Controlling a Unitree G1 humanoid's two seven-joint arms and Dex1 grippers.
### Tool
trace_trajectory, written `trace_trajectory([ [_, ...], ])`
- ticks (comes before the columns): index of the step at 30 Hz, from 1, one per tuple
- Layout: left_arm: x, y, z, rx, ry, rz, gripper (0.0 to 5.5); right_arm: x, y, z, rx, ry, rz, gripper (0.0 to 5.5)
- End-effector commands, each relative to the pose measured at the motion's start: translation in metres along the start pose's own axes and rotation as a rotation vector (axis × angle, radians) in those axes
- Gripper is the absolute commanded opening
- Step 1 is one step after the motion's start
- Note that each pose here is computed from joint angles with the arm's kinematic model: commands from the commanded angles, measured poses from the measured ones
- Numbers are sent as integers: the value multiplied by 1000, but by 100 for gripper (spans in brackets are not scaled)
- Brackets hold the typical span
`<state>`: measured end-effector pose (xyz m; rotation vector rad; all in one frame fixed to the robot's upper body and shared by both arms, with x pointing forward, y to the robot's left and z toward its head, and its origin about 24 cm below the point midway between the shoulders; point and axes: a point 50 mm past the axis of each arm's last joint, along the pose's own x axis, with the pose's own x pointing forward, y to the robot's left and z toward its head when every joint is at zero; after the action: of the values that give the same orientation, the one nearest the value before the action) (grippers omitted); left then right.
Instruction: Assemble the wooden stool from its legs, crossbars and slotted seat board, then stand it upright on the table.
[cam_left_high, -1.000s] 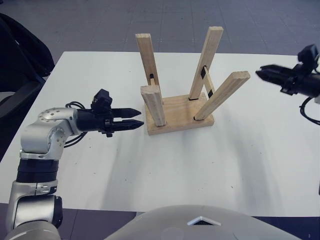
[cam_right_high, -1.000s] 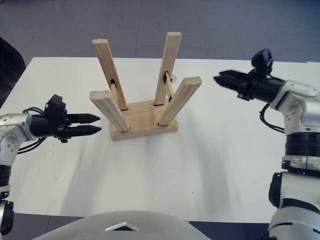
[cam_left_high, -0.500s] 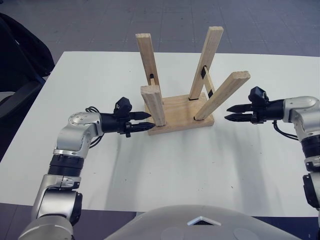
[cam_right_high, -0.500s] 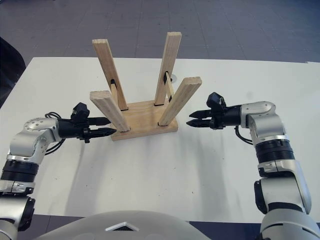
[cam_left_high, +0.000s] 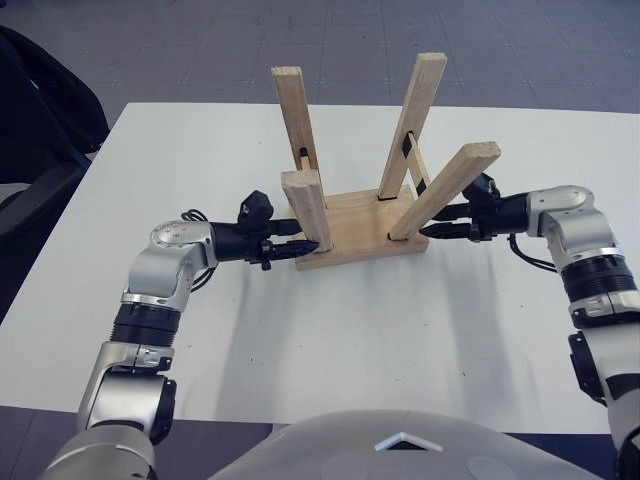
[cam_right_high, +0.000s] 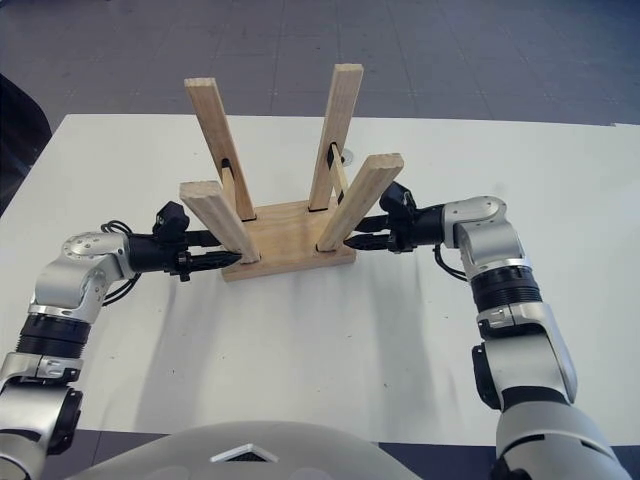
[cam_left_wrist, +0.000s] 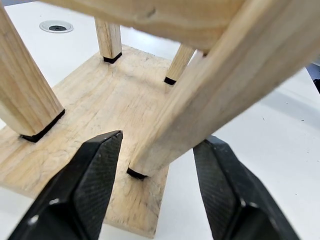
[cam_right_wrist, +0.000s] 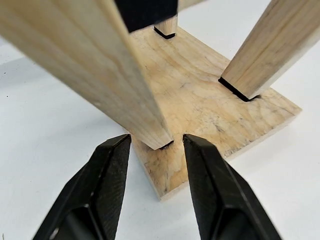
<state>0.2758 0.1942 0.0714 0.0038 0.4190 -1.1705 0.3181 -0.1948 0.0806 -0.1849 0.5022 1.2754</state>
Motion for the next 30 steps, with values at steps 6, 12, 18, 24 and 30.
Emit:
trace_trajectory([
  [6,3,6,5,26,12,-28,224,7,-6,13,-77,-29,25,197],
  [12,0,12,8,32,29,-45,143,9,-4,12,-98,-17,69,126],
  [18,-5,12,10,-6,18,-95,137,4,1,12,-110,-21,109,120],
  [24,-23,-26,17,-54,-37,-195,128,-17,40,18,-135,-72,164,102],
  [30,-52,-59,49,-153,-110,-316,127,-45,80,54,52,-128,324,98],
])
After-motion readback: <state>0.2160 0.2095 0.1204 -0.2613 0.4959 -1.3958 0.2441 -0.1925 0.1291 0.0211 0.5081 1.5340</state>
